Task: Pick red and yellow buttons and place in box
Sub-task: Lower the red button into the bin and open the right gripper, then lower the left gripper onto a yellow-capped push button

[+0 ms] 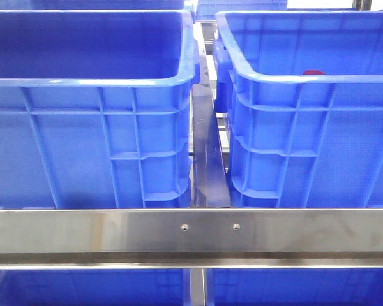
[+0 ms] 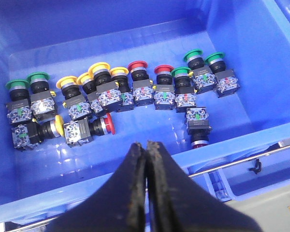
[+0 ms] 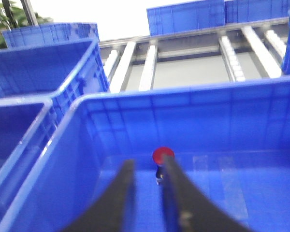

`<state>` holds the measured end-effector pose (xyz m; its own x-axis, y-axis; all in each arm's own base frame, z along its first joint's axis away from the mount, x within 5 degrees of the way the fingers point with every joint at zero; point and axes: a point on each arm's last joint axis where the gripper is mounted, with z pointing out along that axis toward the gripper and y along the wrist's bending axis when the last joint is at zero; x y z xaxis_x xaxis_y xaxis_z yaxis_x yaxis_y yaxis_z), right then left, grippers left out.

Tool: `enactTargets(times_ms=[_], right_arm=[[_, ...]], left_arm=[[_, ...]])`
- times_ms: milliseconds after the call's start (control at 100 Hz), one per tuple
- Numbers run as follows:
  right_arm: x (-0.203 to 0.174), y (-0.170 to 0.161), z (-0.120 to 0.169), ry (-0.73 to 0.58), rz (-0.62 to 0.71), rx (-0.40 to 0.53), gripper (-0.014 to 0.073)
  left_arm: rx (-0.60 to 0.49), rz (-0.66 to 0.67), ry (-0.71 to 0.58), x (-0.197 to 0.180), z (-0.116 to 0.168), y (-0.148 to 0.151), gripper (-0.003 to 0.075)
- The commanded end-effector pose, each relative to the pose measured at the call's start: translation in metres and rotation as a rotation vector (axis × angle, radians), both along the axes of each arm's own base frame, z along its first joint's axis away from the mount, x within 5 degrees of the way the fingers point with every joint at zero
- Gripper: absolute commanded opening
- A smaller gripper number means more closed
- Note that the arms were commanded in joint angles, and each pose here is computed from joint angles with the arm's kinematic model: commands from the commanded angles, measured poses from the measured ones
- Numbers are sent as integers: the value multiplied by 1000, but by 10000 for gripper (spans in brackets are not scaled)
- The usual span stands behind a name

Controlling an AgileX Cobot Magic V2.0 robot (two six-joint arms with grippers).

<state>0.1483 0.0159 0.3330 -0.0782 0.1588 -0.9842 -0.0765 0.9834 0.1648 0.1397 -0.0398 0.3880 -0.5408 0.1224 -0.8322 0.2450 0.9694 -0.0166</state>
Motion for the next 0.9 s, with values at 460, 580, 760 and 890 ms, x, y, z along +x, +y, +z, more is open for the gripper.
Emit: enactTargets(times_ms=[460,580,760,890], right_arm=[[-2,3,9,-35,39,-14,-67],[-3,4,9,-35,53,-13,-67],[-3,5,9,-36,58,-12,-67],[-3,6,9,-36,67,-11,-67]], left_arm=[[-49,2,-62,0,12,-1,477],[-47,2,-56,8,10,-3,503],[-38,2,-26,37,9,-12,503],[-29,7,16,72,12,-23,503]])
